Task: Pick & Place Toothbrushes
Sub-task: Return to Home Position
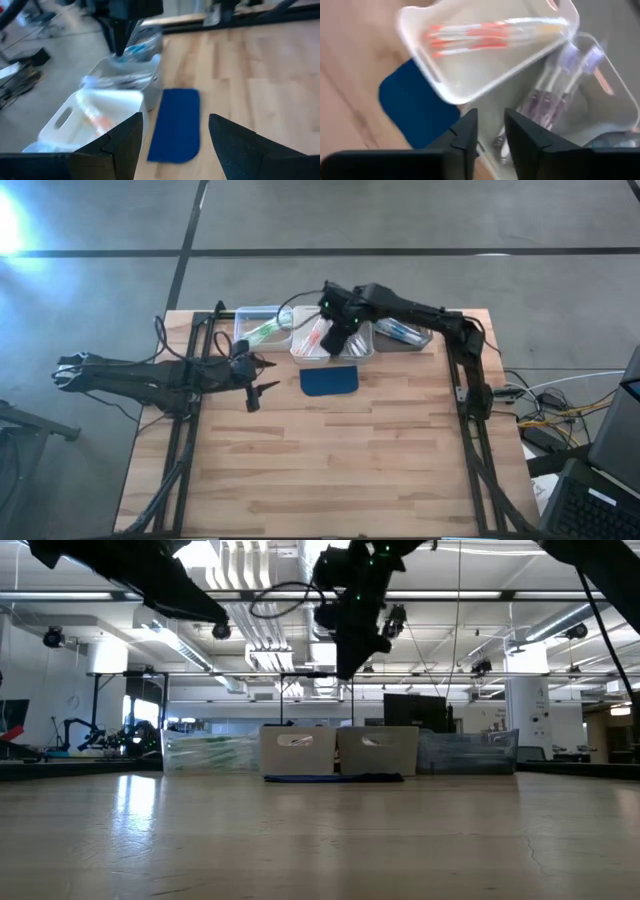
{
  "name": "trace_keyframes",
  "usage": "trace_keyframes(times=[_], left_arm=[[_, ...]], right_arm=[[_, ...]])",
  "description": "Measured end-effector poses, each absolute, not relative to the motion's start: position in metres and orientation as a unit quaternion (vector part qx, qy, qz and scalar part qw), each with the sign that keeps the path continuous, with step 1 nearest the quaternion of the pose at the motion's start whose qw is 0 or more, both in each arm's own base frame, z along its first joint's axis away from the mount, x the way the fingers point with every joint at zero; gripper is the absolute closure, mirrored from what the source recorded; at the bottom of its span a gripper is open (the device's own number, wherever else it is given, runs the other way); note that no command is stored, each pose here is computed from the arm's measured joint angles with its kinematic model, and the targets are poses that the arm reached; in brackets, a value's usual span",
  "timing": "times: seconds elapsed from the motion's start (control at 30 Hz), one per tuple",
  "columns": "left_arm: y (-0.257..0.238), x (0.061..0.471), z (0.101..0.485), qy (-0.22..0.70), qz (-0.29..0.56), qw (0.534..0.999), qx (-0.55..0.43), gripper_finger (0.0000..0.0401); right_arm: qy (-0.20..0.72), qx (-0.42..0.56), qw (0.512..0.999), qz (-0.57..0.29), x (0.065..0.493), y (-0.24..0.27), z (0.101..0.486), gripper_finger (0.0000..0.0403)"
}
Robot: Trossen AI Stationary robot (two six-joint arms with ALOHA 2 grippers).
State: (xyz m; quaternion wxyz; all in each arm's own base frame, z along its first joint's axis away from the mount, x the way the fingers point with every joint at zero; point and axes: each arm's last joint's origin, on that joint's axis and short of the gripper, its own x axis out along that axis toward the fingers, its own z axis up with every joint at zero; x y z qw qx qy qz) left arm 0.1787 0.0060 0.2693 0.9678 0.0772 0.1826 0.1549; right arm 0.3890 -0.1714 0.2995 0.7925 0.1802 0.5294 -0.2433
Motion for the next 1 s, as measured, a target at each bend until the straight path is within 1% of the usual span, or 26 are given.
trace_keyframes(times=[0.07,0.23,0.33,0.4,0.47,0.57,0.77,1.0], left_arm=[[0.004,0.180,0.271,0.171,0.128,0.973,0.083,0.0169],[-0.002,0.182,0.277,0.135,0.020,0.986,0.097,0.0169],[-0.006,0.183,0.280,0.107,-0.047,0.987,0.107,0.0169],[-0.008,0.181,0.277,0.088,-0.076,0.987,0.113,0.0169],[-0.009,0.177,0.273,0.066,-0.083,0.988,0.114,0.0169],[-0.008,0.164,0.270,0.034,-0.067,0.990,0.117,0.0169],[-0.008,0.137,0.257,-0.005,-0.061,0.991,0.121,0.0169],[-0.005,0.120,0.236,-0.018,-0.031,0.990,0.137,0.0169]], right_arm=[[0.528,0.146,0.803,-0.236,0.393,-0.153,0.304,0.0329],[0.501,0.087,0.838,-0.198,0.400,-0.106,0.319,0.0386],[0.456,0.059,0.873,-0.163,0.401,-0.076,0.330,0.0390],[0.425,0.038,0.894,-0.138,0.398,-0.057,0.334,0.0390],[0.400,0.019,0.909,-0.116,0.390,-0.040,0.336,0.0393],[0.377,-0.001,0.922,-0.088,0.370,-0.020,0.334,0.0394],[0.332,-0.015,0.941,-0.059,0.311,0.000,0.323,0.0394],[0.195,-0.023,0.980,-0.037,0.247,-0.001,0.305,0.0394]])
